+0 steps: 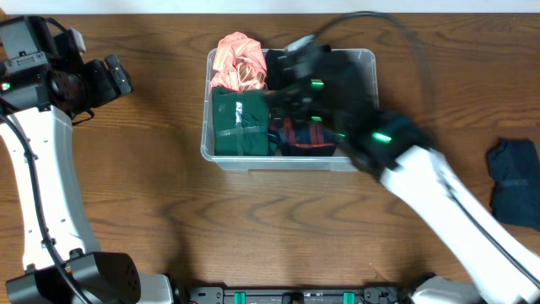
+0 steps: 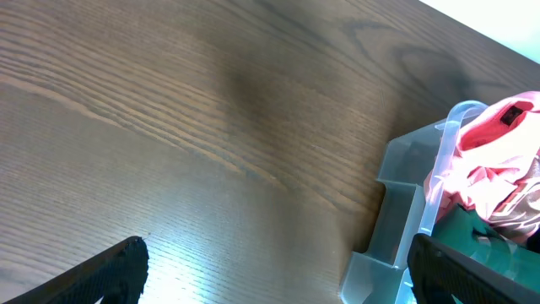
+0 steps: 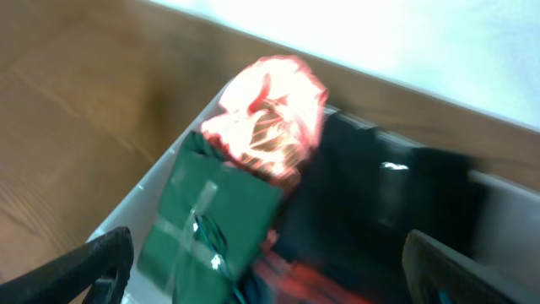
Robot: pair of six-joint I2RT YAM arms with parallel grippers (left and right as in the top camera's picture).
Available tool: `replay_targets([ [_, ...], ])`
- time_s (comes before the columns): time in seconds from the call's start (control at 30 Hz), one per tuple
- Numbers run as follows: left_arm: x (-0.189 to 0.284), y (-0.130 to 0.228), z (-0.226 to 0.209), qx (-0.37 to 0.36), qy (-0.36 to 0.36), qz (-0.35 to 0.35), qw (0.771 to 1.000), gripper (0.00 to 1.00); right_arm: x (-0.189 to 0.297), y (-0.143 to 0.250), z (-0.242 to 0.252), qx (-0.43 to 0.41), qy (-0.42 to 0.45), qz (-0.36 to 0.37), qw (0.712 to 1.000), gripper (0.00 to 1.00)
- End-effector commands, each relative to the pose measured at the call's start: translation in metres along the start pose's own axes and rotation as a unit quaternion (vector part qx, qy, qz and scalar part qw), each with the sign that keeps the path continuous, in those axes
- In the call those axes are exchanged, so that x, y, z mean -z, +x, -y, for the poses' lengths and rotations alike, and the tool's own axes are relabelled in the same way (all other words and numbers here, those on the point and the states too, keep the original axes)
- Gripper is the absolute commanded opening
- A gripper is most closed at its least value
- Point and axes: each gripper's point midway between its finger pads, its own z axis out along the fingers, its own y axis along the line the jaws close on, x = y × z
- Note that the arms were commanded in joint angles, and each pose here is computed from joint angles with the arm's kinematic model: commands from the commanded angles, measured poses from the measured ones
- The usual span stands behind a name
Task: Pack container
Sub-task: 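Withdraw the right gripper to the right side of the table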
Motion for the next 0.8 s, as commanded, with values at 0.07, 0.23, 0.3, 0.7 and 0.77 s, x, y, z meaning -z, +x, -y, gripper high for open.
replay_targets([
  [0.07,-0.002,0.001,-0.003,-0.006,-0.002,-0.003,1.000,0.98,0.077,0.007,0.095,-0.116,0.166,0.003,0.979,0.99],
  [0.23,-0.002,0.001,-0.003,-0.006,-0.002,-0.003,1.000,0.98,0.150,0.065,0.189,-0.278,0.326,-0.039,0.903,0.99],
  [0.3,-0.002,0.002,-0.003,-0.006,-0.002,-0.004,1.000,0.98,0.175,0.088,0.220,-0.334,0.376,-0.051,0.863,0.99],
  [0.7,-0.002,0.002,-0.003,-0.006,-0.002,-0.004,1.000,0.98,0.214,0.180,0.338,-0.444,0.469,-0.090,0.758,0.99],
  [0.77,-0.002,0.002,-0.003,-0.006,-0.002,-0.004,1.000,0.98,0.212,0.197,0.353,-0.453,0.476,-0.110,0.746,0.99],
])
